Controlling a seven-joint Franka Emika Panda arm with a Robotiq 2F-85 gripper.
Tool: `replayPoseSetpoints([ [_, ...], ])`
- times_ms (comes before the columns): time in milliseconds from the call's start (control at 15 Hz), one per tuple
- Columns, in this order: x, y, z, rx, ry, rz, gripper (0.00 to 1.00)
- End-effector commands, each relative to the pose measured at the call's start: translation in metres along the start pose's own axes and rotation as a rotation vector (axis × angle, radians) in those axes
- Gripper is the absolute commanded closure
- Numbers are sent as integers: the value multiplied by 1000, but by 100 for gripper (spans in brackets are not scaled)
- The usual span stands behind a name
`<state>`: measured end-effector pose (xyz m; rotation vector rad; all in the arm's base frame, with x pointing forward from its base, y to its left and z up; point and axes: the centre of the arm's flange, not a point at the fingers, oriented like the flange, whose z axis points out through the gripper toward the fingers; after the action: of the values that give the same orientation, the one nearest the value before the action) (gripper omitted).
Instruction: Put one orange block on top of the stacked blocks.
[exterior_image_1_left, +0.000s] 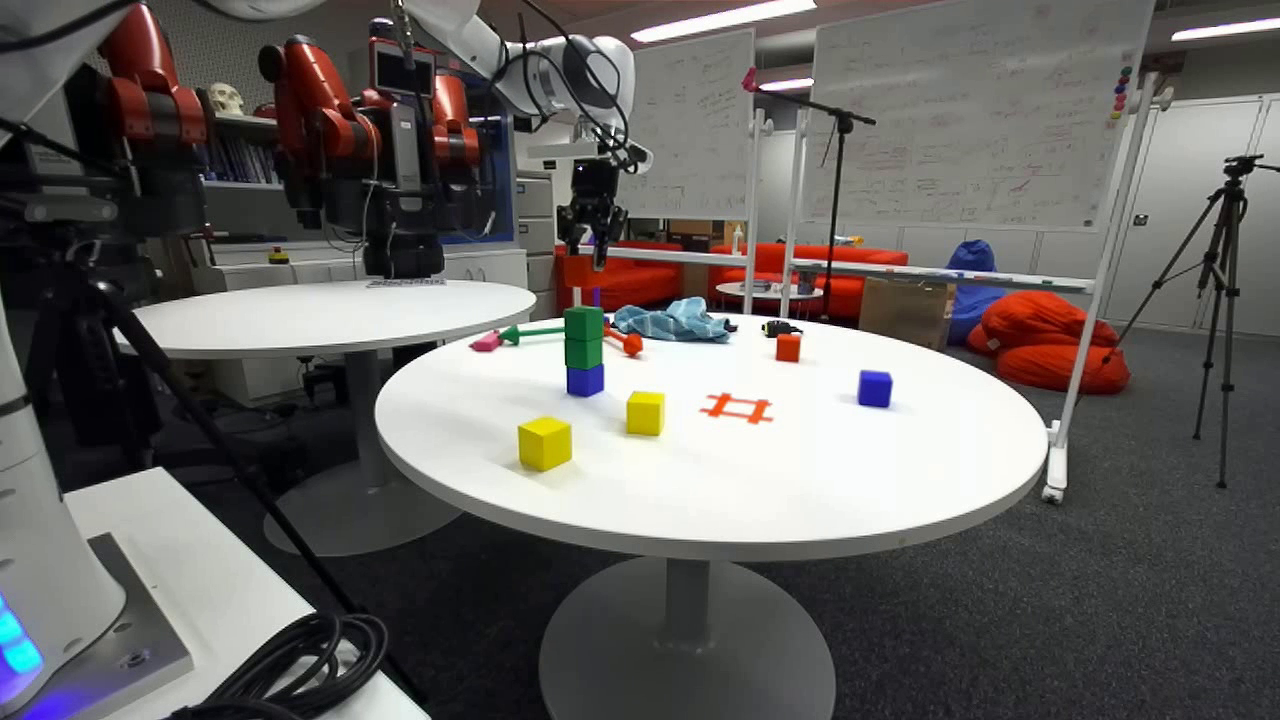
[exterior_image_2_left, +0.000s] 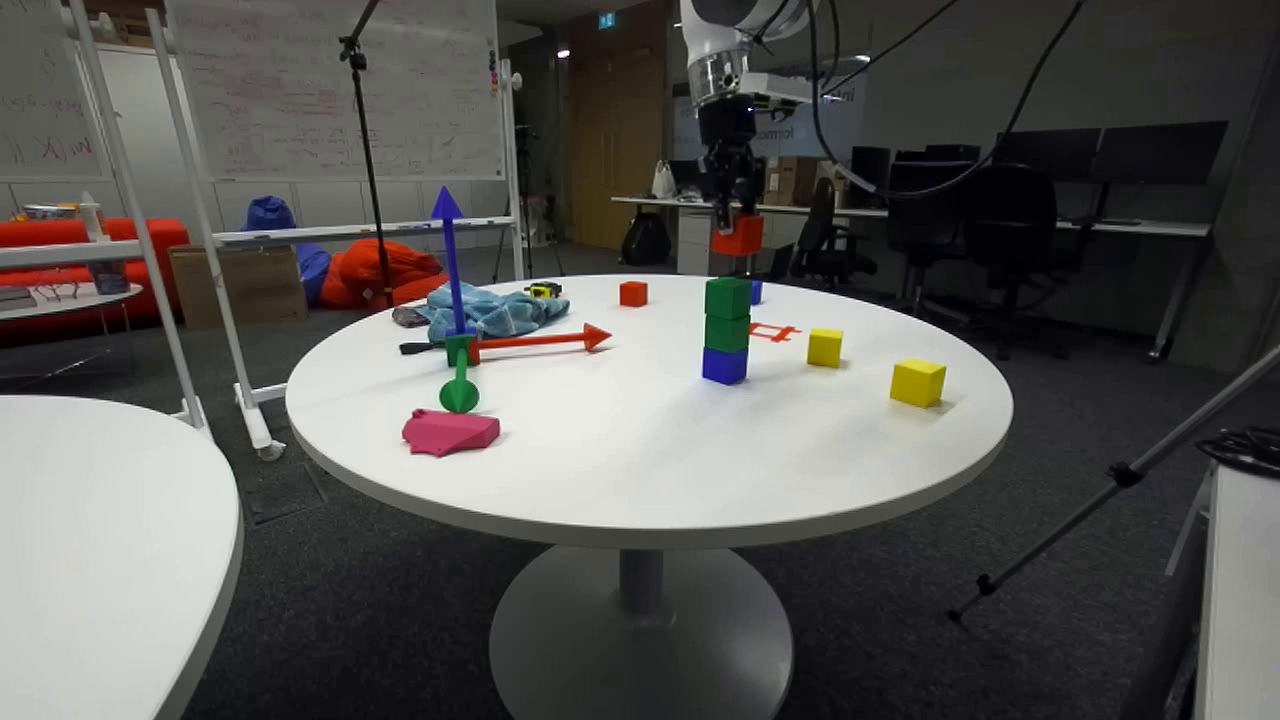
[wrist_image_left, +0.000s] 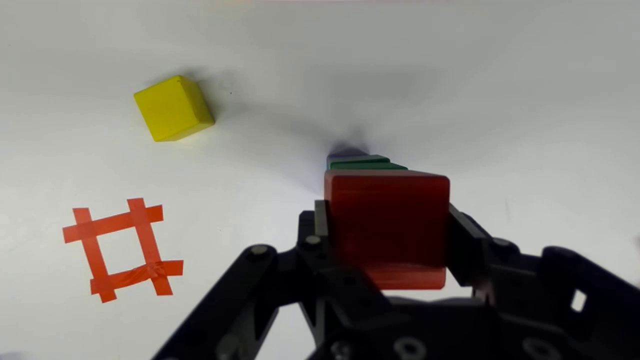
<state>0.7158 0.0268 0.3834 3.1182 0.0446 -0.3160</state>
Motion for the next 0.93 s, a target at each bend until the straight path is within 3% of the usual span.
replayPoseSetpoints([
  [0,14,5,-10,30,-27,-28,71],
  [867,34,6,4,57,-50,-20,71],
])
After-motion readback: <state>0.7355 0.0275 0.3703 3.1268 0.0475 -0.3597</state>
